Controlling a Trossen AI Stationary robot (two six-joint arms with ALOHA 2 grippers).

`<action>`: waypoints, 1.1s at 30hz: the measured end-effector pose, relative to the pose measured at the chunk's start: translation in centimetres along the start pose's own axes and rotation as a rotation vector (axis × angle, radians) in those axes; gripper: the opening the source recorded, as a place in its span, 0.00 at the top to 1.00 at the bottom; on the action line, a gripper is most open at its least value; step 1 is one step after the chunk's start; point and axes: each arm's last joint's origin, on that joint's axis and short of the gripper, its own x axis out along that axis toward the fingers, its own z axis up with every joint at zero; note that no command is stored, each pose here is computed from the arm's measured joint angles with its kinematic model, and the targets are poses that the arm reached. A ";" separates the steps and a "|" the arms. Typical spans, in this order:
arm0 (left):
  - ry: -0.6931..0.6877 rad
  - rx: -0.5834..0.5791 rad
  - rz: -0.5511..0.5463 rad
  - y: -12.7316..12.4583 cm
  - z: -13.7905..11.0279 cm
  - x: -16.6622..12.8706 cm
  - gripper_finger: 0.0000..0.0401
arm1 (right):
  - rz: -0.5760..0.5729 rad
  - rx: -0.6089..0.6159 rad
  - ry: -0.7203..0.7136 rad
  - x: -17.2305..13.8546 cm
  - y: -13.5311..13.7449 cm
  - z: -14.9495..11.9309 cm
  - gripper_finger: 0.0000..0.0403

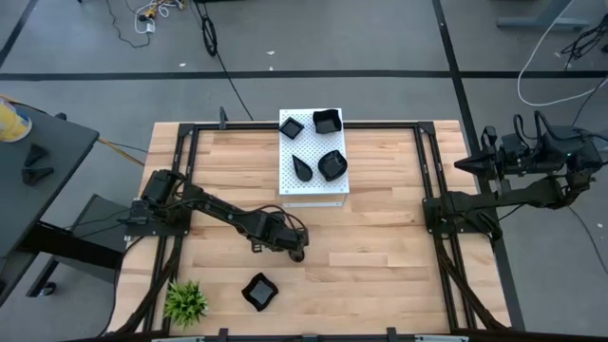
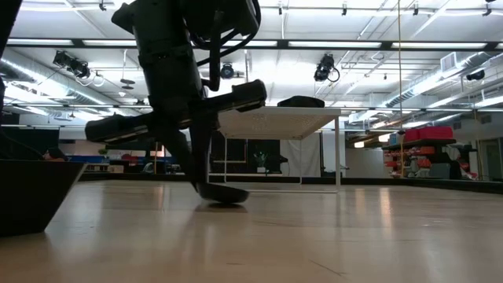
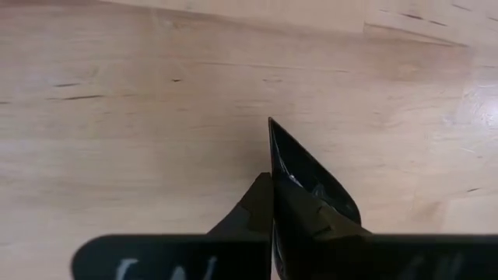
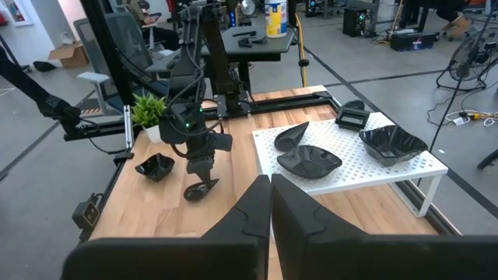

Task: Pick & Place Mini shaped plates
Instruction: Stack the drop-shaped plate on top of the drop-shaped plate on the shelf

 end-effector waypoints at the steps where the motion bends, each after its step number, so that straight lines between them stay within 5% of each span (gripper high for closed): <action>1: 0.000 0.000 0.002 0.0 0.0 0.0 0.99 | 0.000 0.000 0.000 0.0 0.0 0.0 0.95; 15: 0.029 0.052 0.113 -1.1 -0.5 -2.4 0.99 | 0.000 0.000 0.000 0.0 0.0 0.0 0.95; 33: -0.068 0.129 0.197 -4.6 -1.0 -11.4 0.99 | 0.000 0.000 0.000 0.0 0.0 0.0 0.95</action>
